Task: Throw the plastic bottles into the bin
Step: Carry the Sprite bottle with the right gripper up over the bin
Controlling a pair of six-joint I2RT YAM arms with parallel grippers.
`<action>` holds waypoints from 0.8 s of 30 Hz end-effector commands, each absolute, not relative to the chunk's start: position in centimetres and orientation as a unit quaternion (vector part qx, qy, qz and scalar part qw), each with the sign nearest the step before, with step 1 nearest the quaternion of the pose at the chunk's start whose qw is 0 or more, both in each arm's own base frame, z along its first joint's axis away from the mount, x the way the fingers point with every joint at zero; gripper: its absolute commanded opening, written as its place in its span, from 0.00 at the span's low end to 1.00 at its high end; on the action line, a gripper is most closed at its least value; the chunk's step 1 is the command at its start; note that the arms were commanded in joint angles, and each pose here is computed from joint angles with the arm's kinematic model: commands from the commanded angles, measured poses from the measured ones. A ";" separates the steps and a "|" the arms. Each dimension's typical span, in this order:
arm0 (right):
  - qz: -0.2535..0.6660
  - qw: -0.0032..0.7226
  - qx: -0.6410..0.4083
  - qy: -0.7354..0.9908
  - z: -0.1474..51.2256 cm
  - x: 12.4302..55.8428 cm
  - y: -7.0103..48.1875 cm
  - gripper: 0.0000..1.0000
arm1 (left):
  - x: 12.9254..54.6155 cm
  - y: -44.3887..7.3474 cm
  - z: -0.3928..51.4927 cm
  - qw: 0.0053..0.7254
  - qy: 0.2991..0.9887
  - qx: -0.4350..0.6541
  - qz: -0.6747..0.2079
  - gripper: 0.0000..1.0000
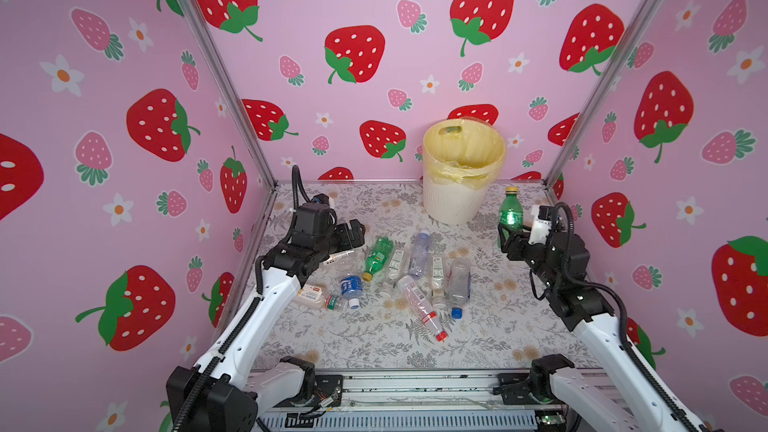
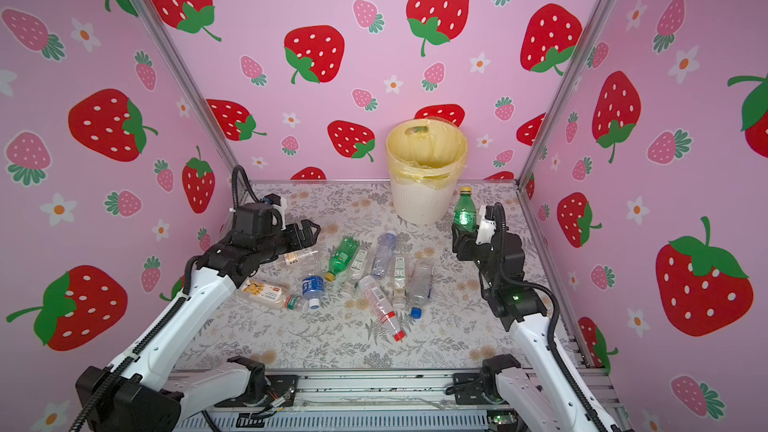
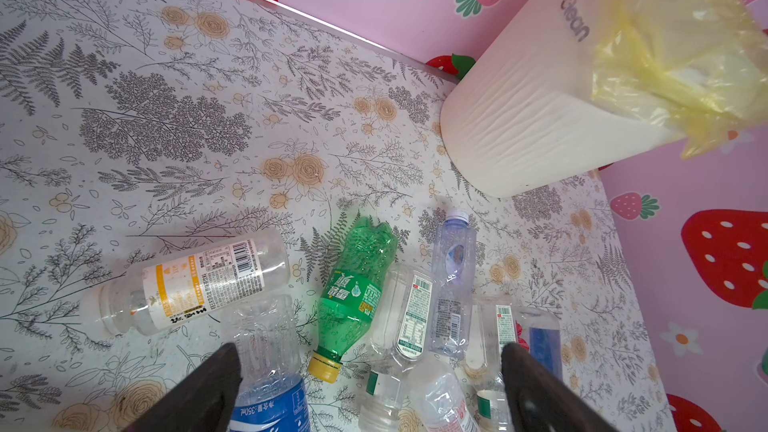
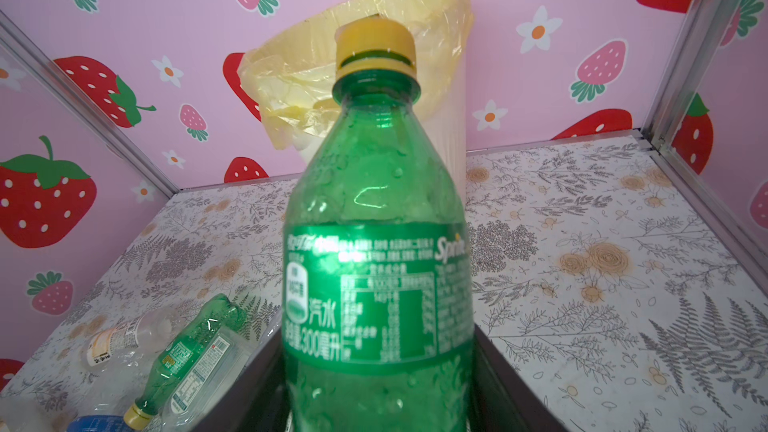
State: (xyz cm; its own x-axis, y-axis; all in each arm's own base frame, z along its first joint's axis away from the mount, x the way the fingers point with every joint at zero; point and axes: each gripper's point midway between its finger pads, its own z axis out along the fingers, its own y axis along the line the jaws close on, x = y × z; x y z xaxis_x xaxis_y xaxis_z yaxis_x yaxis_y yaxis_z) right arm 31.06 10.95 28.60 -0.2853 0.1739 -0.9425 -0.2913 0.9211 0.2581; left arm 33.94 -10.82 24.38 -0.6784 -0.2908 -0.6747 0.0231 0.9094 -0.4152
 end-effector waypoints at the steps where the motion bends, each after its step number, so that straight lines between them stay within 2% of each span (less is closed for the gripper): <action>1: 0.198 0.655 -0.063 0.726 33.8 30.7 11.1 0.63 | 34.1 -10.6 24.2 0.393 0.895 -0.080 -0.196 0.99; 9: 0.180 0.689 -0.067 0.699 39.0 31.7 10.9 0.63 | 34.1 -10.5 24.2 0.394 0.895 -0.081 -0.195 0.99; 21: 0.214 0.692 -0.052 0.688 39.4 32.3 11.5 0.63 | 33.8 -10.3 24.7 0.401 0.892 -0.079 -0.192 0.99; 24: 0.223 0.688 -0.049 0.688 39.8 33.6 12.1 0.63 | 33.8 -10.4 24.7 0.400 0.892 -0.080 -0.195 0.99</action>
State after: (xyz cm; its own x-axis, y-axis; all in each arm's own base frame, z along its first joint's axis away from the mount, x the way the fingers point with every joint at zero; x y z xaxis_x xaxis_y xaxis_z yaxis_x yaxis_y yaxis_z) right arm 32.69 11.55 38.11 -0.0816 0.2062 -0.9751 -0.3509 0.9098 0.2218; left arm 33.94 -10.74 24.42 -0.6761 -0.2909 -0.6770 0.0211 0.9107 -0.4125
